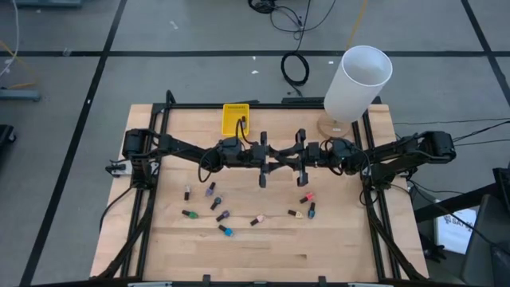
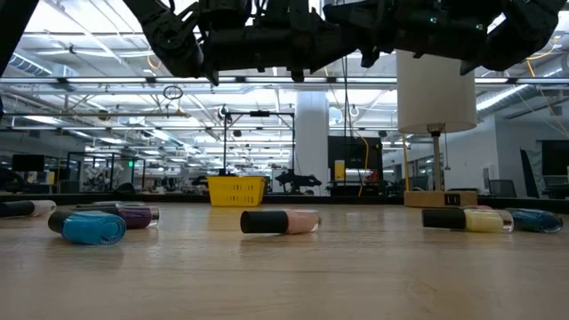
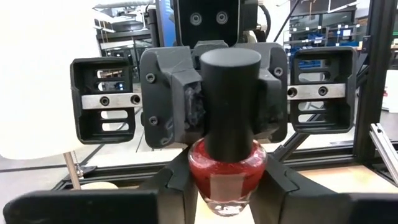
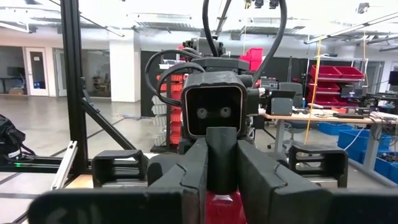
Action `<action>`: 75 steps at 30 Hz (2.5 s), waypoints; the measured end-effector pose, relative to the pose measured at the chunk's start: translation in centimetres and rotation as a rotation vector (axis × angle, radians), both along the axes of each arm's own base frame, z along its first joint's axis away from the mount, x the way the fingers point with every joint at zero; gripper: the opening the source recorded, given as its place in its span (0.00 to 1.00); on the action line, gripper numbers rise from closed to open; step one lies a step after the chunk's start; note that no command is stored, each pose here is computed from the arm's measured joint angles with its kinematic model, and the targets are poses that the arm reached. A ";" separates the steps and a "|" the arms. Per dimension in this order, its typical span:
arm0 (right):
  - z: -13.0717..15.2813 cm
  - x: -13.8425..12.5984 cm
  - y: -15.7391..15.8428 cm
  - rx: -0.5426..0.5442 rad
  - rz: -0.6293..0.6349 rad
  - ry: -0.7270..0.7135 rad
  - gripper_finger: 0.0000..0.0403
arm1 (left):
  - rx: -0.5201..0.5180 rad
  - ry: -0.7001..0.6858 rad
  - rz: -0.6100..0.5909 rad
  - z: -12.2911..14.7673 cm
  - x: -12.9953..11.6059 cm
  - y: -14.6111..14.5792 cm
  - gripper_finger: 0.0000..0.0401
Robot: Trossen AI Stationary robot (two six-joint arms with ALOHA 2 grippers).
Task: Pick & Place Nail Polish
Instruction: Put the red nail polish bottle into the yellow bin, then put the dark pink nail polish bottle into the yellow bin
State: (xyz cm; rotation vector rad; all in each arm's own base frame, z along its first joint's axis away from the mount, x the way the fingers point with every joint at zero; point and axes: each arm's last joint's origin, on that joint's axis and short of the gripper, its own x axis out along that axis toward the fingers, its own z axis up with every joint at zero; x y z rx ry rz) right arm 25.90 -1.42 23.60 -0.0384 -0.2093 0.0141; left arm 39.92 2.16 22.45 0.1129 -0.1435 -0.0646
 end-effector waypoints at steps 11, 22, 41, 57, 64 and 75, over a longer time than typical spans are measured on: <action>-0.1 0.0 0.0 0.012 0.002 0.009 0.30 | 0.023 -0.005 0.009 0.0 0.0 0.0 0.21; 1.4 -1.2 0.1 -0.050 -0.011 -0.008 0.53 | -0.003 -0.005 0.038 0.5 -0.1 0.6 0.21; 3.3 -6.5 -0.4 -0.069 -0.282 0.221 0.52 | -0.198 0.567 0.806 2.7 -7.7 8.6 0.21; 2.6 -6.8 -0.4 -0.057 -0.279 0.190 0.52 | -0.621 0.780 0.915 -4.3 -9.8 16.2 0.21; 2.6 -6.8 -0.4 -0.057 -0.279 0.190 0.52 | -0.635 0.855 0.931 -5.8 -10.0 16.5 0.28; 2.6 -6.8 -0.3 -0.050 -0.274 0.194 0.52 | -0.655 0.835 0.938 -5.7 -10.0 16.5 0.73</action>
